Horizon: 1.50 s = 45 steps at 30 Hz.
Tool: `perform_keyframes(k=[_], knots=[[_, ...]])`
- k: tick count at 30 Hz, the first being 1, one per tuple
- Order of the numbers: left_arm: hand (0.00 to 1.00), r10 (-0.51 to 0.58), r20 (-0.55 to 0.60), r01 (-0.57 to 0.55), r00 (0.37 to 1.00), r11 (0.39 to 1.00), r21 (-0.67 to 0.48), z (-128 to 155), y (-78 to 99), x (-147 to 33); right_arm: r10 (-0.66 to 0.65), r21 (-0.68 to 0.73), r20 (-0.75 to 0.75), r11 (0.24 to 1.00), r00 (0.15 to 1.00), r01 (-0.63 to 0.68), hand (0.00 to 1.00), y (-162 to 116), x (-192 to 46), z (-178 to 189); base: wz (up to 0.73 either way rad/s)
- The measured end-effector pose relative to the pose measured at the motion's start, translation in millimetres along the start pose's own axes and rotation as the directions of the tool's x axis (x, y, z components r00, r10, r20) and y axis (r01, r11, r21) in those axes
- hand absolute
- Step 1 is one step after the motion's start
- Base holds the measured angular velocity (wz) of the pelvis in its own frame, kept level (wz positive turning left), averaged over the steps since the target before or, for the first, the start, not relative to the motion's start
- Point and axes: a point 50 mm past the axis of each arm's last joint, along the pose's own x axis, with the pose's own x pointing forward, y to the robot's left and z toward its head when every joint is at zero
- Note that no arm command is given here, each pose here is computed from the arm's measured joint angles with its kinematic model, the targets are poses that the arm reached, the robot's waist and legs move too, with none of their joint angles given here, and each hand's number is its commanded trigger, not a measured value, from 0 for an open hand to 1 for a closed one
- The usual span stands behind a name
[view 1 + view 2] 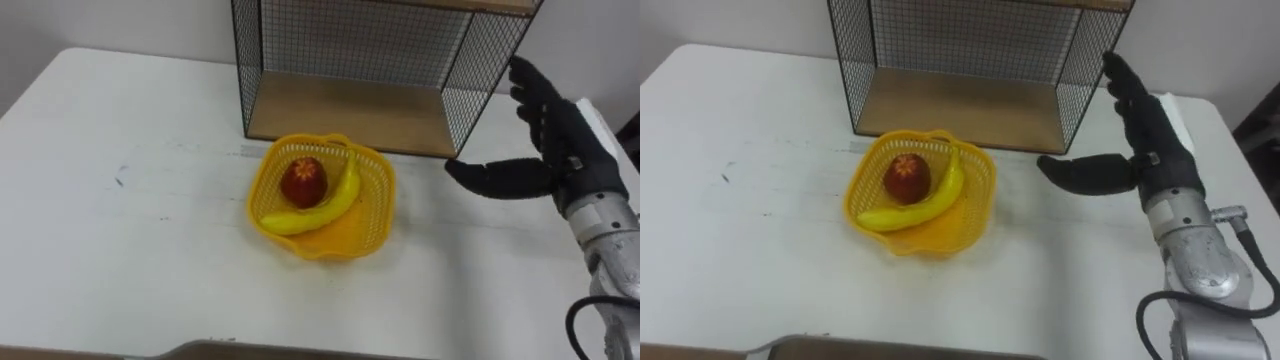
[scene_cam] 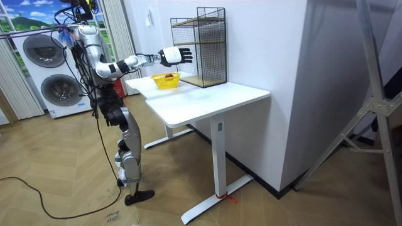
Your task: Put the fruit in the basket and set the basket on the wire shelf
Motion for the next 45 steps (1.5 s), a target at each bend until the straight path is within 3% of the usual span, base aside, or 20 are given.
perform_keyframes(k=[2, 4, 8, 11, 14, 16, 19, 22, 26, 30, 35, 38, 45], knots=[[0.0, 0.054, 0.001, -0.053, 0.999, 0.986, -0.155, 3.3, 5.9, 0.0, -0.067, 0.036, -0.012, 0.997, 0.998, 0.068, 0.0, -6.3, -3.8, -3.8, 0.0], [0.0, 0.133, -0.003, -0.126, 0.991, 0.932, -0.34, 10.3, 13.7, -0.8, -0.145, 0.066, -0.028, 0.987, 0.989, 0.147, 0.0, -13.0, -7.7, -7.5, 0.0], [0.0, 0.283, 0.078, -0.201, 0.956, 0.826, -0.526, 47.1, 29.8, -9.4, -0.245, 0.057, -0.049, 0.967, 0.968, 0.248, 0.0, -19.8, -11.8, -11.6, 0.04], [0.0, 0.415, 0.159, -0.229, 0.896, 0.738, -0.634, 79.2, 46.0, -23.8, -0.295, 0.038, -0.084, 0.954, 0.952, 0.299, 0.0, -23.1, -19.8, -19.4, -0.02], [0.0, 0.545, 0.197, -0.241, 0.815, 0.628, -0.74, 106.9, 63.4, -45.2, -0.338, 0.006, -0.128, 0.94, 0.932, 0.342, 0.0, -26.2, -30.5, -29.5, -0.09], [0.0, 0.657, 0.217, -0.23, 0.722, 0.524, -0.82, 128.2, 81.9, -68.4, -0.367, -0.011, -0.139, 0.929, 0.92, 0.37, 0.0, -29.0, -34.2, -32.2, -0.05], [0.0, 0.741, 0.248, -0.171, 0.624, 0.439, -0.882, 148.7, 93.7, -97.6, -0.399, -0.019, -0.154, 0.916, 0.904, 0.401, 0.0, -34.9, -40.5, -36.0, -0.01], [0.0, 0.784, 0.267, -0.127, 0.56, 0.4, -0.908, 161.6, 98.2, -117.4, -0.402, -0.031, -0.159, 0.915, 0.902, 0.402, 0.0, -35.8, -42.6, -37.5, 0.0], [0.0, 0.823, 0.278, -0.14, 0.495, 0.391, -0.91, 167.1, 104.0, -127.4, -0.402, -0.031, -0.159, 0.915, 0.902, 0.402, 0.0, -36.2, -42.7, -37.6, 0.0], [0.0, 0.854, 0.333, -0.092, 0.399, 0.398, -0.913, 177.1, 106.2, -149.1, -0.39, -0.025, -0.162, 0.92, 0.907, 0.391, 0.0, -35.5, -43.3, -38.5, 0.0], [0.0, 0.84, 0.394, -0.025, 0.372, 0.434, -0.901, 185.4, 102.9, -160.0, -0.368, -0.019, -0.16, 0.929, 0.916, 0.37, 0.0, -34.2, -43.6, -38.8, 0.05], [0.0, 0.806, 0.472, 0.031, 0.357, 0.495, -0.868, 192.9, 96.0, -167.7, -0.346, -0.018, -0.158, 0.938, 0.925, 0.347, 0.0, -33.2, -43.2, -38.7, 0.07], [0.0, 0.593, 0.746, 0.215, 0.304, 0.72, -0.66, 217.7, 51.4, -189.8, -0.263, 0.003, -0.163, 0.964, 0.951, 0.267, 0.0, -20.8, -40.2, -39.5, 0.05]])
